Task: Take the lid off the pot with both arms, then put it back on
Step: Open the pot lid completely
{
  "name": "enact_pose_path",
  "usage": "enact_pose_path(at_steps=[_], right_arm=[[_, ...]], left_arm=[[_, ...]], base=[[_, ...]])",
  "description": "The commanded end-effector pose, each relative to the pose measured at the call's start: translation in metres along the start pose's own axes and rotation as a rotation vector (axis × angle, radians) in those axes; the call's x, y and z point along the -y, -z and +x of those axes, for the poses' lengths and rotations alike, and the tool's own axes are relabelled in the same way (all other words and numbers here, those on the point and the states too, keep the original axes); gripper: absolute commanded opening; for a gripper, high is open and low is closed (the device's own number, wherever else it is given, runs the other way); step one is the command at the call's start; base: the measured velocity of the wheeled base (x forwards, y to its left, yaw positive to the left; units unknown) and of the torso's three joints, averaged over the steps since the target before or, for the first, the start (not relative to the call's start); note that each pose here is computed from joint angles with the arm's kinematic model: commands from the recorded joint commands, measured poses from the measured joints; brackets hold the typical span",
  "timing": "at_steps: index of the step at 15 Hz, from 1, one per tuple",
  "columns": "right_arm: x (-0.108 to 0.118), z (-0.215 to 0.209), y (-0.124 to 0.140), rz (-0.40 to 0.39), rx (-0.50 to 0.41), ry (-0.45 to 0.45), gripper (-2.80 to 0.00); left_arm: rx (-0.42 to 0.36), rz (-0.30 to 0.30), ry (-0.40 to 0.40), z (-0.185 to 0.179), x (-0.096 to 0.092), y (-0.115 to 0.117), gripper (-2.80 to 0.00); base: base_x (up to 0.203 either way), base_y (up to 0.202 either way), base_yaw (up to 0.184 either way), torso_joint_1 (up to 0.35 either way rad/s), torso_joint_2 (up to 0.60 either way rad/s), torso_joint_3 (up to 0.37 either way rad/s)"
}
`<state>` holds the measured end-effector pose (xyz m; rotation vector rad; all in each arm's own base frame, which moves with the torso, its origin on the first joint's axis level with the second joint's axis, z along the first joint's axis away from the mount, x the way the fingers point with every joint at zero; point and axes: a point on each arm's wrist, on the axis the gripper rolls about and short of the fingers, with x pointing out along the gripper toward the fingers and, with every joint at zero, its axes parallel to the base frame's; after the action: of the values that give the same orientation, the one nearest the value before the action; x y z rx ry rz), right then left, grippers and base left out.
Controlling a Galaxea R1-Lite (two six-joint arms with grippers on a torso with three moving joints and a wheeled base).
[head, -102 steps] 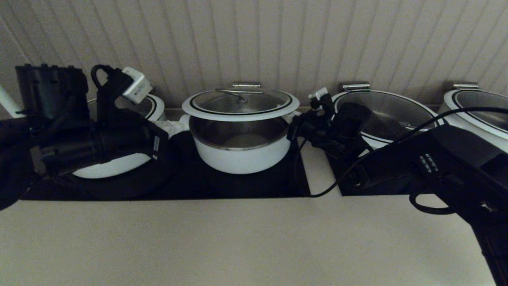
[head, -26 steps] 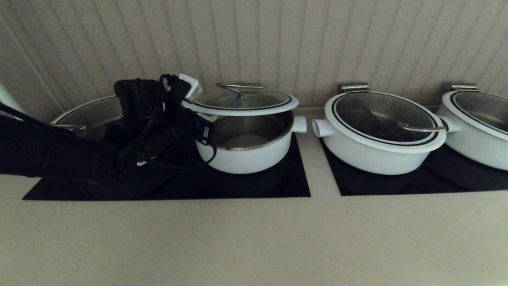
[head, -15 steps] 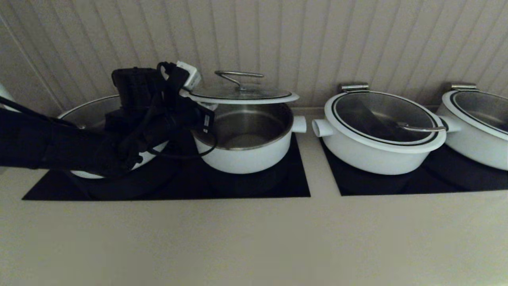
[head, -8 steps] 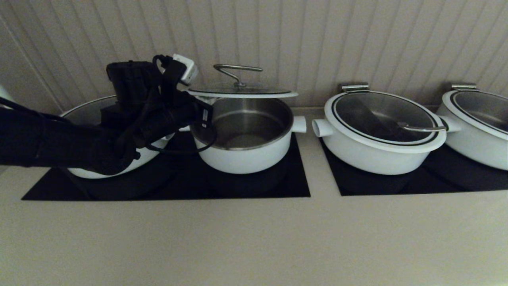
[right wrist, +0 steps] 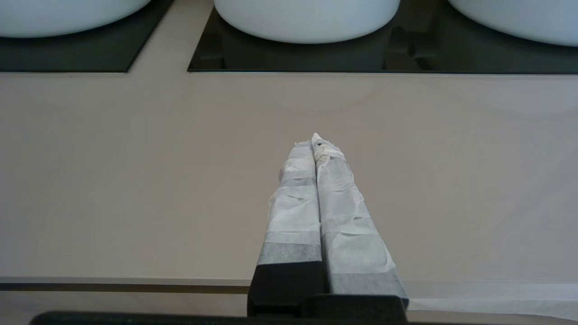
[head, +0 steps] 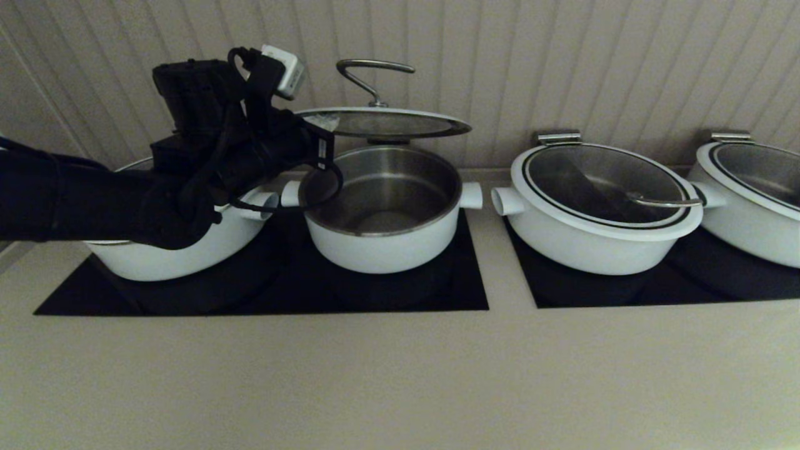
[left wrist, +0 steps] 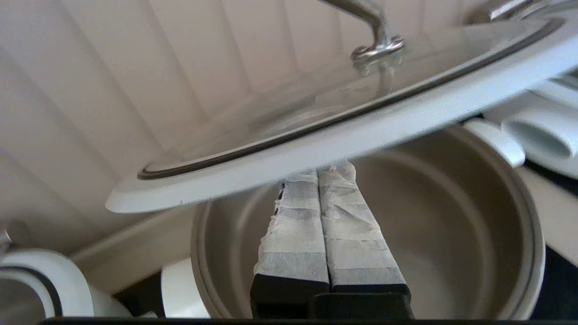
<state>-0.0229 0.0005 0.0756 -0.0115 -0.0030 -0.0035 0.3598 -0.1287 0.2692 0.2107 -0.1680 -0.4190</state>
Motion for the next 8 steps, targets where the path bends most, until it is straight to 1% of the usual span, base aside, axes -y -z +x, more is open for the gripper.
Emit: enact_pose_path(at_steps=[1,3,8], right_arm=[[0.0,0.0,0.0,-0.001,-0.001,0.0,-2.8],[0.0,0.0,0.0,-0.001,-0.001,0.0,-2.8],[0.0,0.0,0.0,-0.001,-0.001,0.0,-2.8]], left_arm=[[0.013,0.002,-0.002,0.0,-0.001,-0.003,-2.8],[0.023,0.004,-0.006,-0.001,-0.002,-0.007,-2.8],[0.091,0.018,-0.024,0.004,-0.007,-0.025,-2.8]], base=[[0.0,0.0,0.0,0.0,0.0,0.0],[0.0,0.0,0.0,0.0,0.0,0.0],[0.0,0.0,0.0,0.0,0.0,0.0]])
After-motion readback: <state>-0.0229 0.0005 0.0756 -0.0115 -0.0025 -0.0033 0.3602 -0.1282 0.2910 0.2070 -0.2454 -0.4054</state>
